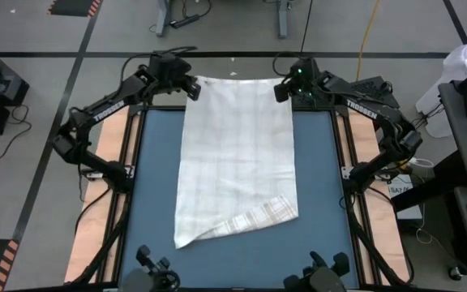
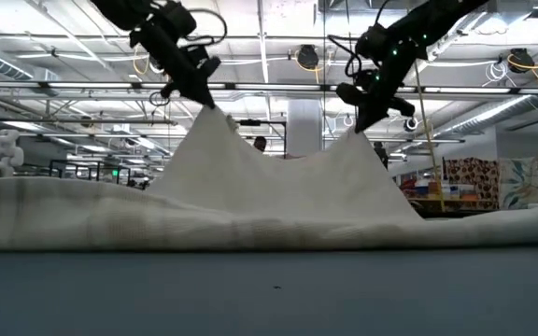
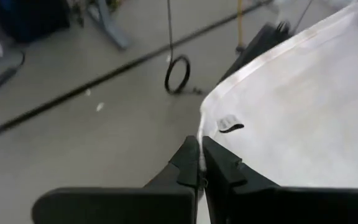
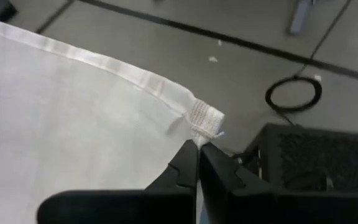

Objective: Roll towel
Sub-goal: Fold the white towel

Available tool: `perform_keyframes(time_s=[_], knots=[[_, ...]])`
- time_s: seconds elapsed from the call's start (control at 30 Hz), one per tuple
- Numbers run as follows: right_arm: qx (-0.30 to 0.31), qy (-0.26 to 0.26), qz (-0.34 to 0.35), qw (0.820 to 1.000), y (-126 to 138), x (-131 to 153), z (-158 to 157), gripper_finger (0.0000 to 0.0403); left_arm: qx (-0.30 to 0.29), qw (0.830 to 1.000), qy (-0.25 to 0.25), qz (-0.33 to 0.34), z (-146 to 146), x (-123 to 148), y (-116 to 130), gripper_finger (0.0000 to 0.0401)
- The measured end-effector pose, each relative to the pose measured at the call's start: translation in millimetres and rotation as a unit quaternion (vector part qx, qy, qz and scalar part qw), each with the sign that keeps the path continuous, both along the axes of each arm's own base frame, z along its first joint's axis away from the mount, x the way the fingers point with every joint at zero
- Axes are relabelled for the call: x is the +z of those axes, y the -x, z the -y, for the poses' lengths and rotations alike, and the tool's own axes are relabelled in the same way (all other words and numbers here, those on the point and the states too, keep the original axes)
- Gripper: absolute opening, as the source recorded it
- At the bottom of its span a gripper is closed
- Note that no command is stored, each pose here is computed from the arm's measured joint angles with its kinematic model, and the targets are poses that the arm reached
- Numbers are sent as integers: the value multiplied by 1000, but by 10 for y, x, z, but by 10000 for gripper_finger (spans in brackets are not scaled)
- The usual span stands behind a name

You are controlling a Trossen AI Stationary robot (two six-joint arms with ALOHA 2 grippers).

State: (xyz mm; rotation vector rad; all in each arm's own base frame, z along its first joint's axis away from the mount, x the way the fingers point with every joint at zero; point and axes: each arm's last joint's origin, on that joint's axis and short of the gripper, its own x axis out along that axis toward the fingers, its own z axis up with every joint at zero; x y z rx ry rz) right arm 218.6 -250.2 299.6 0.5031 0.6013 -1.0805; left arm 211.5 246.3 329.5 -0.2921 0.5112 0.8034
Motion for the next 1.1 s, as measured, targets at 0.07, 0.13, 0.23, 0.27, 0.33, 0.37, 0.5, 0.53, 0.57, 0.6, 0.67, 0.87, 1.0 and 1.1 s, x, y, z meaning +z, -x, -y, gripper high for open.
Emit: perform_keyframes(time_s=[0.07,0.13,0.23,0.27,0.33,0.37,0.5,0.53,0.57,0.6,0.67,0.87,1.0,1.1], knots=[[-7,-16,-4,1000,23,-82,-9,0,2,1000,16,-12,-59,-96,-13,10],[-14,-32,-7,999,35,-153,-31,0,-6,999,30,-14,-98,-169,-41,10],[-18,-62,-21,998,49,-271,-89,0,-18,999,46,-16,-134,-258,-88,10],[-19,-66,-22,997,50,-307,-101,0,-19,998,49,-18,-141,-278,-98,10],[-25,-75,-22,997,58,-369,-117,0,-19,998,55,-22,-164,-325,-114,10],[-28,-79,-23,996,66,-395,-124,0,-19,998,59,-26,-170,-347,-118,10],[-16,-95,-31,995,74,-475,-159,0,-35,994,77,-69,-149,-438,-99,10],[-12,-101,-32,994,73,-503,-175,0,-40,992,86,-84,-138,-473,-92,10],[-8,-108,-32,994,73,-538,-192,0,-46,989,96,-100,-127,-511,-82,10],[-6,-113,-34,993,76,-573,-207,0,-51,986,106,-115,-119,-551,-76,10],[-8,-121,-35,992,76,-628,-236,0,-58,982,121,-135,-112,-612,-68,10],[-2,-143,-37,989,90,-726,-284,1,-58,973,154,-159,-110,-727,-66,10],[11,-171,-46,984,109,-753,-326,6,-58,966,180,-177,-97,-800,-55,10],[15,-185,-51,981,119,-765,-348,7,-59,961,195,-189,-86,-844,-50,10]])
